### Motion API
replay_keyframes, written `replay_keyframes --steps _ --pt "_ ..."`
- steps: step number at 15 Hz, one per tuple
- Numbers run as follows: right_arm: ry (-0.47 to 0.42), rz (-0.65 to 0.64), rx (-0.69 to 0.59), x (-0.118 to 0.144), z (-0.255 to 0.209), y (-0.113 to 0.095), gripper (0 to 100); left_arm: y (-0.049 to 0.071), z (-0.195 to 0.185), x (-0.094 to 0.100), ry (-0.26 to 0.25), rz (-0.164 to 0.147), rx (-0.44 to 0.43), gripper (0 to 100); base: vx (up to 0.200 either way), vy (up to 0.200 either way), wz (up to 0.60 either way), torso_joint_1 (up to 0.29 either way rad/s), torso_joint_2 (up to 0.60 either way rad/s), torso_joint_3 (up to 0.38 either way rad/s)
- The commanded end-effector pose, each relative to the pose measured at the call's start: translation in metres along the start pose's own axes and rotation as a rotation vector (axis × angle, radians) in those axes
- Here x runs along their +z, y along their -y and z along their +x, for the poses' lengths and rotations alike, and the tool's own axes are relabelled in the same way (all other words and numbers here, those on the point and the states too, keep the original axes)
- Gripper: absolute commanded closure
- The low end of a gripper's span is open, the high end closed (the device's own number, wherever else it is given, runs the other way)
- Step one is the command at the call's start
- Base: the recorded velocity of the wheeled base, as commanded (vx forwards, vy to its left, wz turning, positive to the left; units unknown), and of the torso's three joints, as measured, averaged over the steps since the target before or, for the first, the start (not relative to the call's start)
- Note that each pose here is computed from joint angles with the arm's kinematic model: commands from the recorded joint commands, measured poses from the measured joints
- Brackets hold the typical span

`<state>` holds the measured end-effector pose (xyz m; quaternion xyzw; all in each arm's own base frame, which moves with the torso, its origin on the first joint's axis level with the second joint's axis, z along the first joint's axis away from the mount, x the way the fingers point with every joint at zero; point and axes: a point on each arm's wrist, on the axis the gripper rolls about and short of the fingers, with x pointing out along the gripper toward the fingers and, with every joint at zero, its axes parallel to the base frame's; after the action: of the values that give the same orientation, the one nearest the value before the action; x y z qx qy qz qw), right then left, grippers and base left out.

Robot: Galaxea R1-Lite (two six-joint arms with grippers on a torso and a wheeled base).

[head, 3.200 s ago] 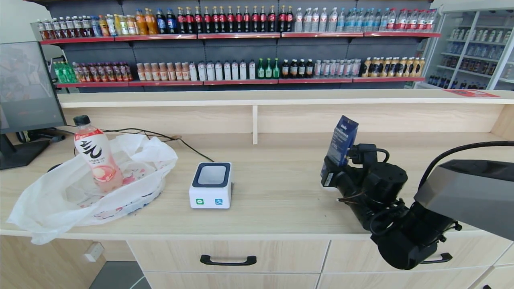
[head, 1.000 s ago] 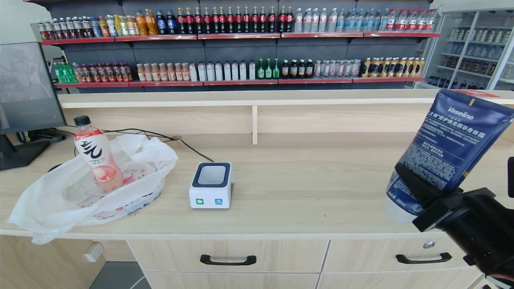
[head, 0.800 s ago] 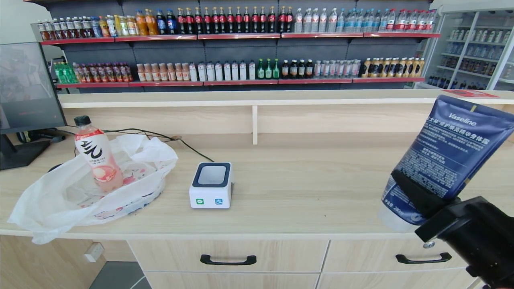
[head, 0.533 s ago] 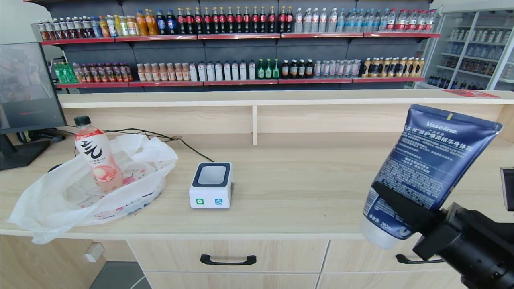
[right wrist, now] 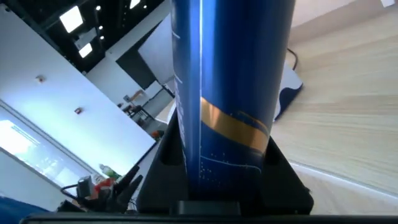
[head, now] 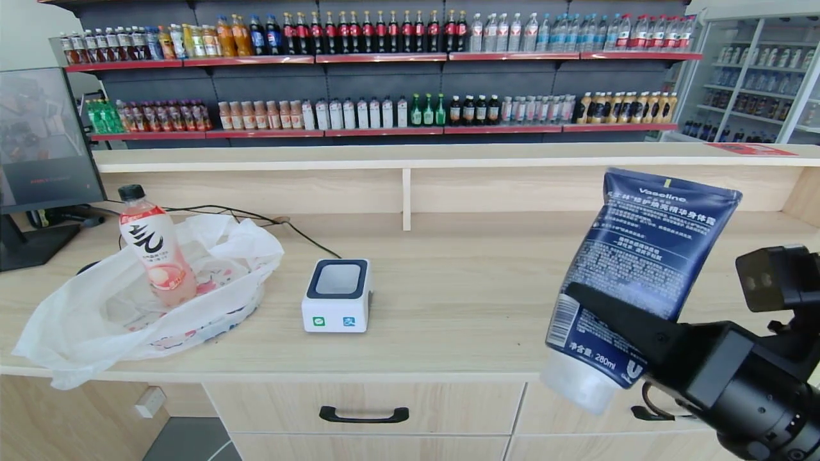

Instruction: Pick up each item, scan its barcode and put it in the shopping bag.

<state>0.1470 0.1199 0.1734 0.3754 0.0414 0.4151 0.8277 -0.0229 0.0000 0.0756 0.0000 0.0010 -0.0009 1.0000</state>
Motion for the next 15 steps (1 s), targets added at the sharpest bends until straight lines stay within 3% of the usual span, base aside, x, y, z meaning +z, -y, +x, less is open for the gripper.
replay_keyframes --steps 1,5,8,15 --pt "0.025 0.053 0.069 0.007 0.017 -0.009 100 0.000 0.000 0.000 0.000 0.000 0.000 0 0.000 0.000 0.00 0.000 0.00 0.000" --pt "0.026 0.101 0.160 0.010 0.022 -0.027 100 0.000 0.000 0.000 0.000 0.000 0.000 0 0.000 0.000 0.00 0.000 0.00 0.000" --pt "-0.009 0.144 0.281 0.005 0.015 -0.053 100 0.000 0.000 0.000 0.000 0.000 0.000 0 0.000 0.000 0.00 0.000 0.00 0.000" --pt "-0.040 0.178 0.387 -0.001 0.031 -0.076 100 0.000 0.000 0.000 0.000 0.000 0.000 0 0.000 0.000 0.00 0.000 0.00 0.000"
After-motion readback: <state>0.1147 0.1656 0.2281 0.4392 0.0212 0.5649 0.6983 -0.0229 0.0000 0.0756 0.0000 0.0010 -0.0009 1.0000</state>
